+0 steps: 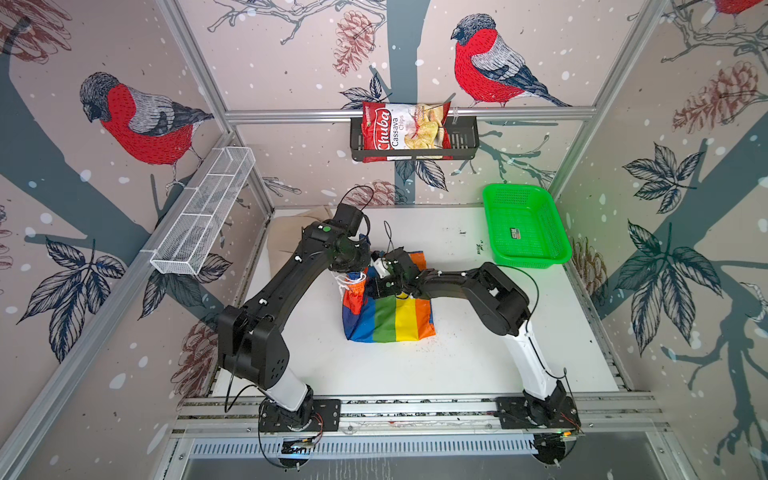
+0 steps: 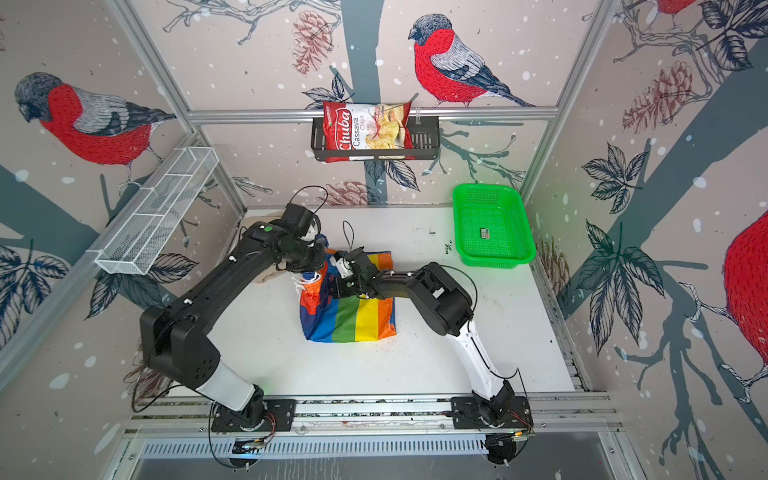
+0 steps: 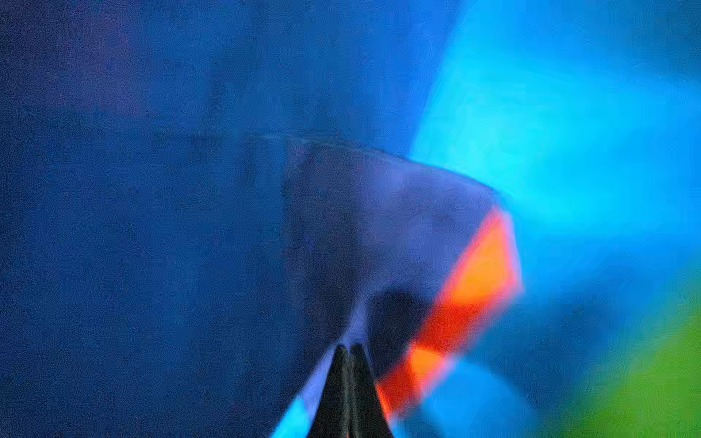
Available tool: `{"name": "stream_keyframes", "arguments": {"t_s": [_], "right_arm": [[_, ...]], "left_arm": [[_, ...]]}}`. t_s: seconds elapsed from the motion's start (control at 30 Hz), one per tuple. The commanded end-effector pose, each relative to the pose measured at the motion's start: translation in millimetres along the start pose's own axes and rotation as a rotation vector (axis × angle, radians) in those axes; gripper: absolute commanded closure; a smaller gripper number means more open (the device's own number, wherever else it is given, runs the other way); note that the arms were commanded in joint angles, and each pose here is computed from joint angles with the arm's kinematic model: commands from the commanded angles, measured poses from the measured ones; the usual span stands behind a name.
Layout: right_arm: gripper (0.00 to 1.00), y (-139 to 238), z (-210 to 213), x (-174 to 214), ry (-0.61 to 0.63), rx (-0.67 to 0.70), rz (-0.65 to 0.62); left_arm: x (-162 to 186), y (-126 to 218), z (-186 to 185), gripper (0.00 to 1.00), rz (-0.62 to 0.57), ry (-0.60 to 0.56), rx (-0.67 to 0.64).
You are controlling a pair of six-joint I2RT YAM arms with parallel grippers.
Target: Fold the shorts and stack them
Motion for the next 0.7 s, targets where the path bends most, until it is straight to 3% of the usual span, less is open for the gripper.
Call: {"name": "stream_keyframes", "arguments": {"t_s": [0.0, 0.17, 0.3, 0.47, 0.67], "right_arm": [[0.94, 41.8, 11.8, -12.7, 0.033, 0.006, -0.099], [0.93, 103.3, 12.0, 23.5, 0.056, 0.242, -0.139], [0.93, 137.1, 6.2, 73.3, 0.004, 0.317, -0.137], [0.93, 151.0, -2.6, 127.6, -0.055, 0.375, -0.125], [0.94, 153.5, -20.9, 161.8, -0.139, 0.446, -0.103]], "left_arm": [[1.5, -5.5, -0.4, 0.87, 0.027, -0.013, 0.000], [2.9, -7.7, -0.3, 0.87, 0.045, -0.019, -0.007], [3.1, -6.2, -0.4, 0.86, 0.045, -0.016, -0.013], [3.7, -8.6, -4.1, 0.86, 0.058, -0.014, -0.045], [5.7, -18.2, -15.4, 0.84, 0.095, -0.028, -0.137]]}}
Point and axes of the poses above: each gripper's point midway between its finger pads, its own y axis back along the fingers, its own z axis along the line the jaws close on, x = y × z, the point moved 9 cm from there along y, back along the fingers, and after that the axes turned 3 degrees about y, right-handed, at the moved point
